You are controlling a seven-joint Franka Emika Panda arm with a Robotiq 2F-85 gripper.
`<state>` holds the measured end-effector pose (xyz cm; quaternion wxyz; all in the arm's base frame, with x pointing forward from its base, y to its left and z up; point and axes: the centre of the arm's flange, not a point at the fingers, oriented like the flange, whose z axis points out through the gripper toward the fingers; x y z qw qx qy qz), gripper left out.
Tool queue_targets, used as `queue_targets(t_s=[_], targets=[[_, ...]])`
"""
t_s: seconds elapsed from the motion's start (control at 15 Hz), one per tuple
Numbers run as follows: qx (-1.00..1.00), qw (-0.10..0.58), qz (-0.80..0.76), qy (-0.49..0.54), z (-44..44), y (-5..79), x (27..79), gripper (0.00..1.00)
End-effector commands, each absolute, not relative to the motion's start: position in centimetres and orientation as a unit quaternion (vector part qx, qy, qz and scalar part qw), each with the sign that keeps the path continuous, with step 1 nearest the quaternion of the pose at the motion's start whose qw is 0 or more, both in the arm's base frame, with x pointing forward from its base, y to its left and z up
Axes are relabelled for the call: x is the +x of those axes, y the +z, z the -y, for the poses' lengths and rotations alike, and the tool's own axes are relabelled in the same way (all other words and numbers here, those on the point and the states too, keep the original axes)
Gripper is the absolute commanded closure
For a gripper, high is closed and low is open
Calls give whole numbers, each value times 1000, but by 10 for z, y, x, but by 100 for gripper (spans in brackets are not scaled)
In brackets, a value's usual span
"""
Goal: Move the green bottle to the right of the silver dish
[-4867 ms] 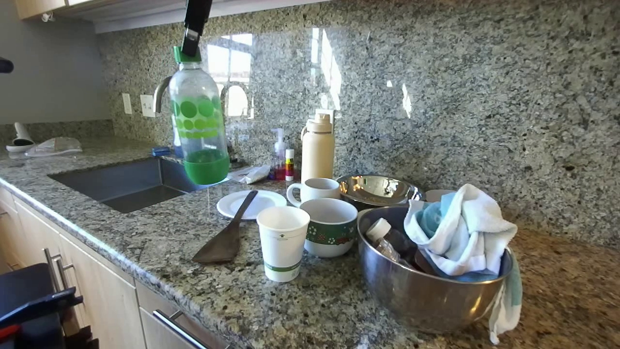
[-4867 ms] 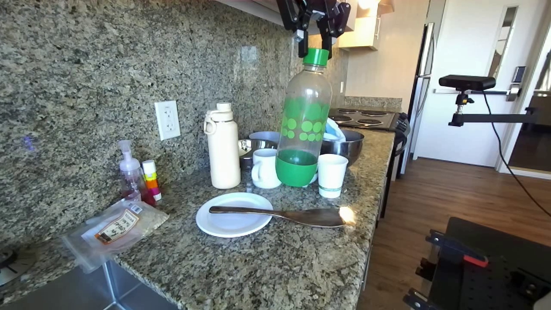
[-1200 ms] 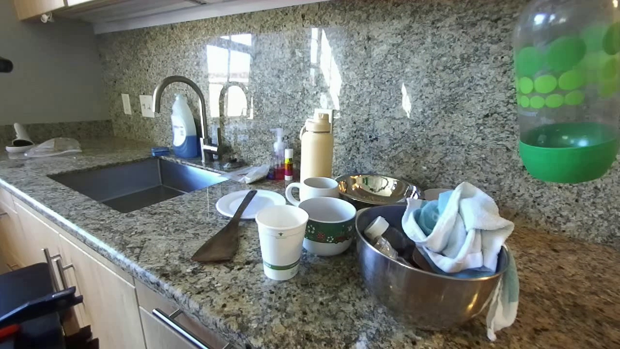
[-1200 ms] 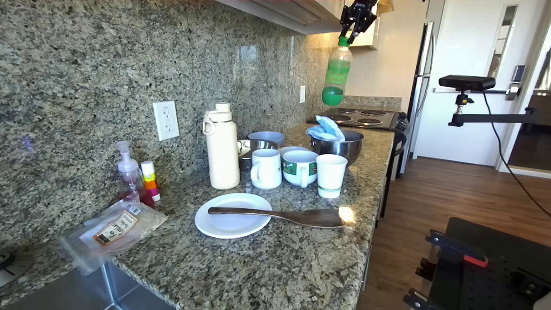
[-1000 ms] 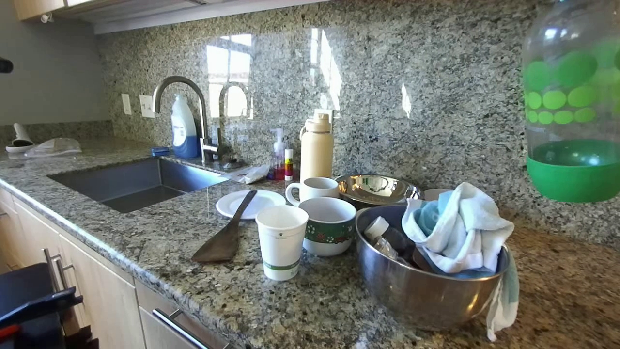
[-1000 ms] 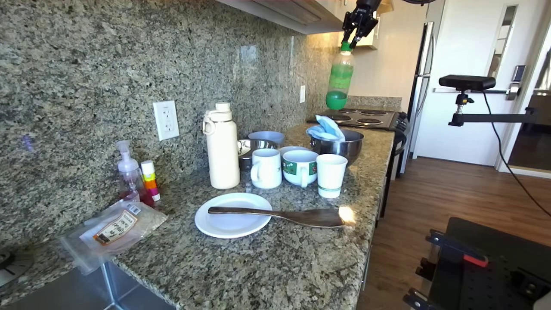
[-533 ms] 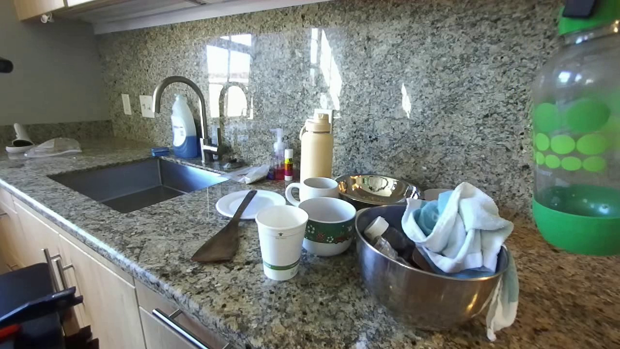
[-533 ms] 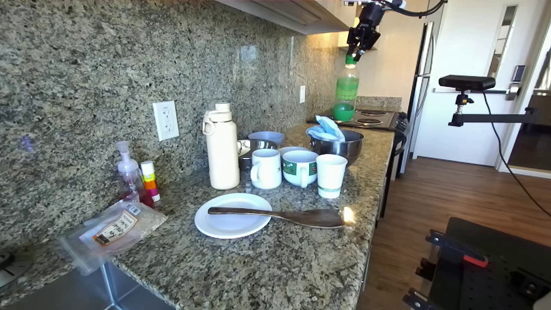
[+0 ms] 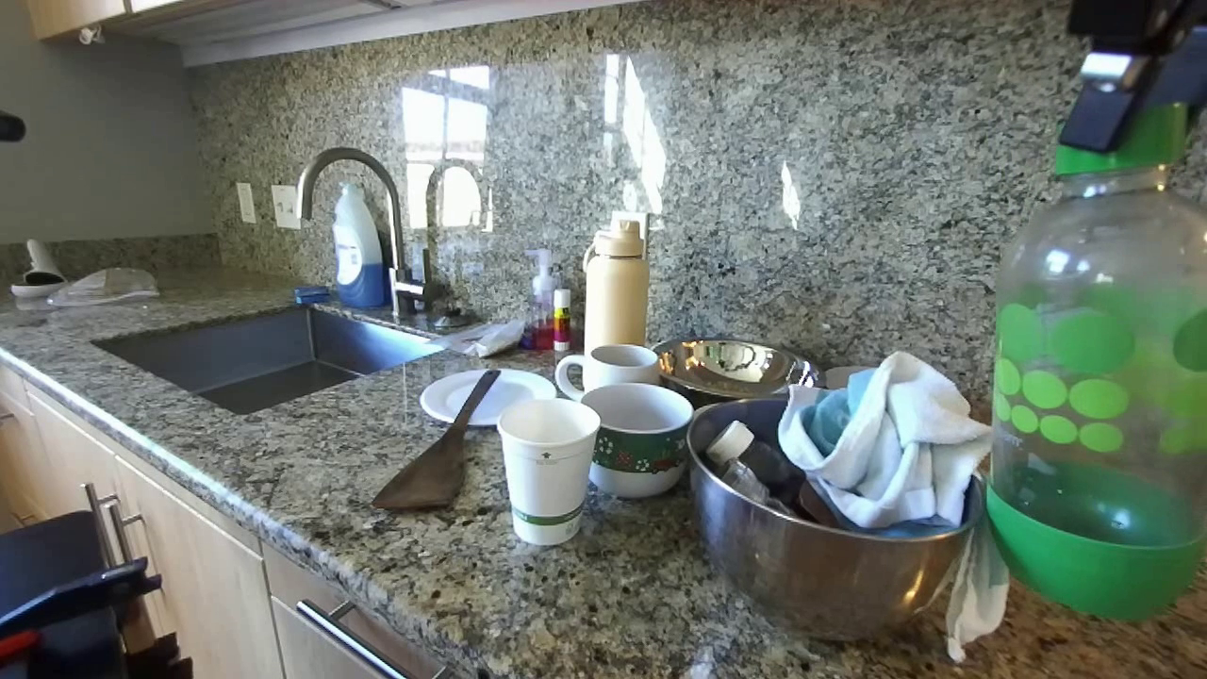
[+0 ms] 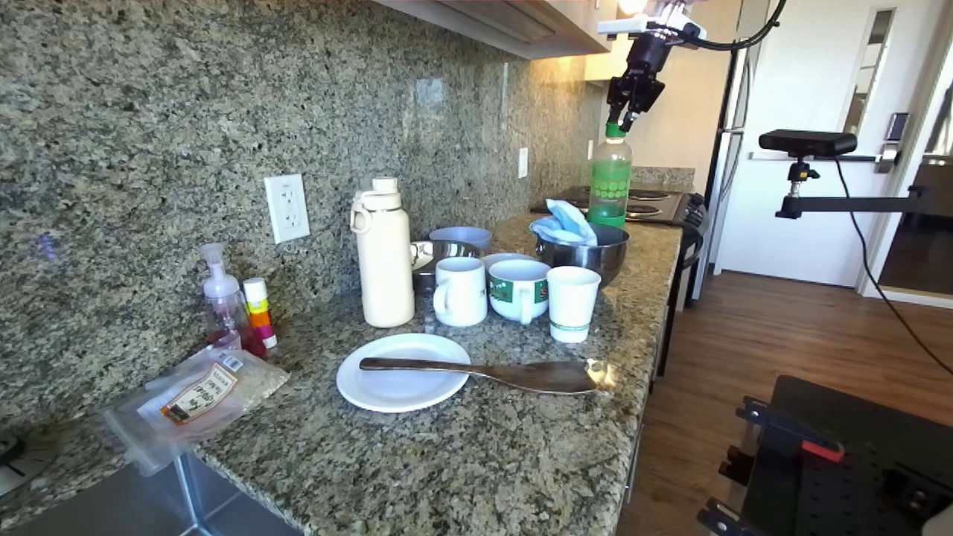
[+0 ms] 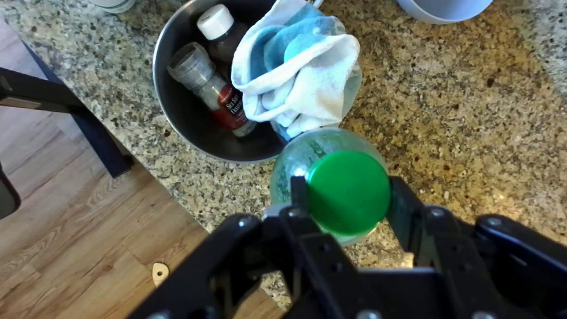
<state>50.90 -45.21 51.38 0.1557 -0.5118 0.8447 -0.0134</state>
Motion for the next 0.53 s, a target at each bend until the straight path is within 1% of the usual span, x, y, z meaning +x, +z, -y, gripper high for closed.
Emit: queue_targets(t_s=[0.0,0.47], targets=[[-493,159,-855,-6,450,508,501,79],[-494,157,-855,12,450,491,501,79]])
